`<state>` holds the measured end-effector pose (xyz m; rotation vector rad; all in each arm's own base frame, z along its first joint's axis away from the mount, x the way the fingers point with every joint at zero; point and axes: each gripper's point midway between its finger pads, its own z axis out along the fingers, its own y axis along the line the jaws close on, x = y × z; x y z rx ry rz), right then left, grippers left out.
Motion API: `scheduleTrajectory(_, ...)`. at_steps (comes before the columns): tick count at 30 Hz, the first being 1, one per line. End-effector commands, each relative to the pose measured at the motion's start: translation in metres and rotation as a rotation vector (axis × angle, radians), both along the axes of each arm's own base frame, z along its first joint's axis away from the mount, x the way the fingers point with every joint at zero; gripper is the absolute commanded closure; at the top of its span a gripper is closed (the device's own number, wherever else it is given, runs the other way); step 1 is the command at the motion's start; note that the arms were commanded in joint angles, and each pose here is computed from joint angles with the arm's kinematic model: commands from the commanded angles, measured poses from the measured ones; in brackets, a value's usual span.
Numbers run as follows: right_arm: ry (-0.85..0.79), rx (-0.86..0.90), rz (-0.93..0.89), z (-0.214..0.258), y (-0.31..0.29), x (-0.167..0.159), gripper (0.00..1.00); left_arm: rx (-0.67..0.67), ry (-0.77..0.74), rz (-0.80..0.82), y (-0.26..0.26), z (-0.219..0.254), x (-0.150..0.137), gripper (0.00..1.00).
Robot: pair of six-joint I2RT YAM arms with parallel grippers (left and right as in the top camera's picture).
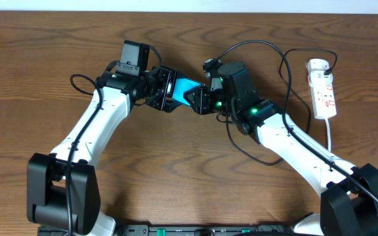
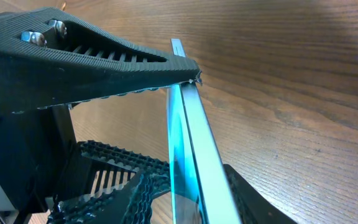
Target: Plug charger to phone and switch on socket
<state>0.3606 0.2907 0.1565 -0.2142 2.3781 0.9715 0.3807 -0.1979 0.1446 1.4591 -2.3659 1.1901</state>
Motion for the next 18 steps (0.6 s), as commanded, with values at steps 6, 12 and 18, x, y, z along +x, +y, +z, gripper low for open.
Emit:
scheduleTrajectory(6,-0.018,-0.008,0.003,0.0027,0.0025,0.0015,0.68,-0.03,-0.02,-0.01,-0.0054,0.0132,0.0034,0.93)
scheduleTrajectory(12,-0.019,-0.011,-0.002,0.0024,0.0018,0.0022,0.7,-0.029,-0.02,-0.01,-0.0055,0.0131,0.0034,0.93)
scheduleTrajectory(18,-0.022,-0.024,-0.005,0.0008,0.0002,0.0026,0.7,-0.027,-0.021,-0.009,-0.0051,0.0129,0.0037,0.93)
